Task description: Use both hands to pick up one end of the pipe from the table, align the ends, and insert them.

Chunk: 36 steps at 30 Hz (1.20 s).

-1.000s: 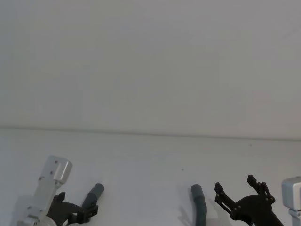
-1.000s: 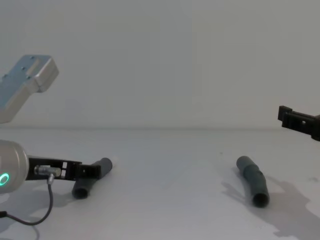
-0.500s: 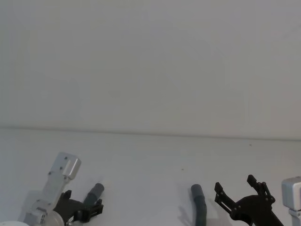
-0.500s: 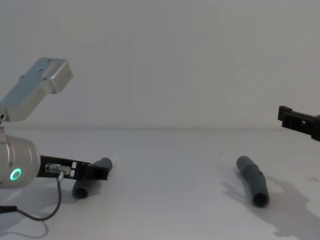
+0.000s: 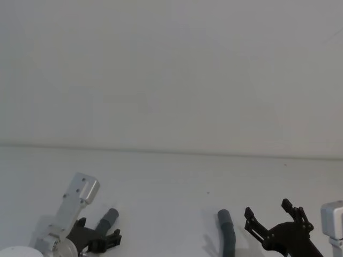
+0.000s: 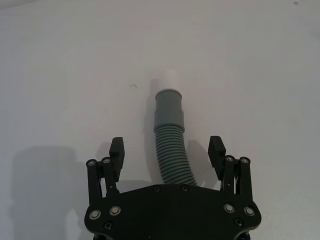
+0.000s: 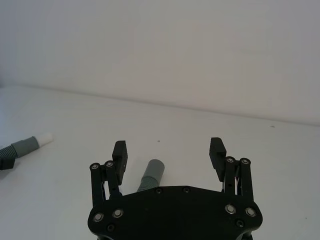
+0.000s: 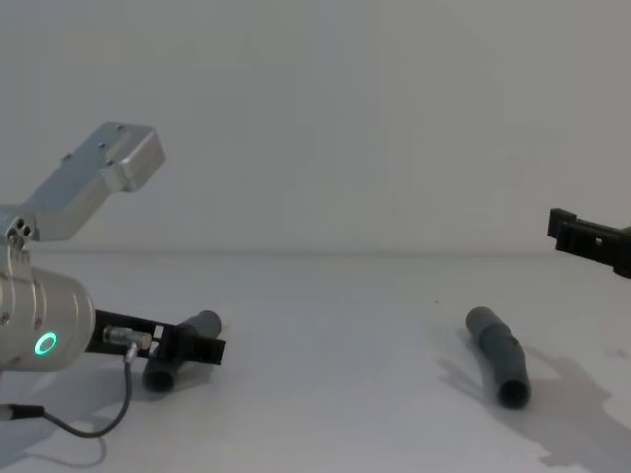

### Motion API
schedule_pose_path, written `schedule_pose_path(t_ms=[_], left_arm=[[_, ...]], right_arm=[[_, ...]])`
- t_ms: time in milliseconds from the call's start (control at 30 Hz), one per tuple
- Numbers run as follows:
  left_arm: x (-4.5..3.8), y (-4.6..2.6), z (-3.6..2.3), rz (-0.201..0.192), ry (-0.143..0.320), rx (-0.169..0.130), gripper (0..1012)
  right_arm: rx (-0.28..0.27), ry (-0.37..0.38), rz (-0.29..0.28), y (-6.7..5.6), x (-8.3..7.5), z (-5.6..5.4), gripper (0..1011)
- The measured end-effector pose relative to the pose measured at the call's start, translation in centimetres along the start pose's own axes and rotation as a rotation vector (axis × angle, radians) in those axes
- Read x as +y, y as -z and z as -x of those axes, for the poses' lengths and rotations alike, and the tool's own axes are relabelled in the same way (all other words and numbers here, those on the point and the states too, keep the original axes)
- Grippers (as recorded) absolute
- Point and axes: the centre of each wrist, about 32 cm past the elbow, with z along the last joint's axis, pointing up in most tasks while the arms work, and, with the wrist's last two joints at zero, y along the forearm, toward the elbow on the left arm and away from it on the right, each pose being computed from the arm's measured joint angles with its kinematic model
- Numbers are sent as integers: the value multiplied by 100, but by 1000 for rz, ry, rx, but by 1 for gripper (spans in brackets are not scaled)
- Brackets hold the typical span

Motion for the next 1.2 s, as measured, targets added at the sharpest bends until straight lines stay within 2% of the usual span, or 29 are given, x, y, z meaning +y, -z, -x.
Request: schedule_pose_path(t_ms=[433,533,733,767,1067,1200], left_arm=[[-30,-19,14,-14,3,-5,981],[-34,-21,16,-16,4,-5,920],[-41,-25,18,-18,4,-7,731],[-42,-25,19,-19,4,-7,731],[-46,-27,20,-20,4,-7,402],[-47,-28,20,-20,4,-8,295]], right_arm=[[0,0,0,0,0,0,1000],[0,0,0,0,0,0,1000],[0,0,0,0,0,0,1000],[0,0,0,0,0,0,1000],[0,0,0,0,0,0,1000],[0,0,0,0,0,0,1000]])
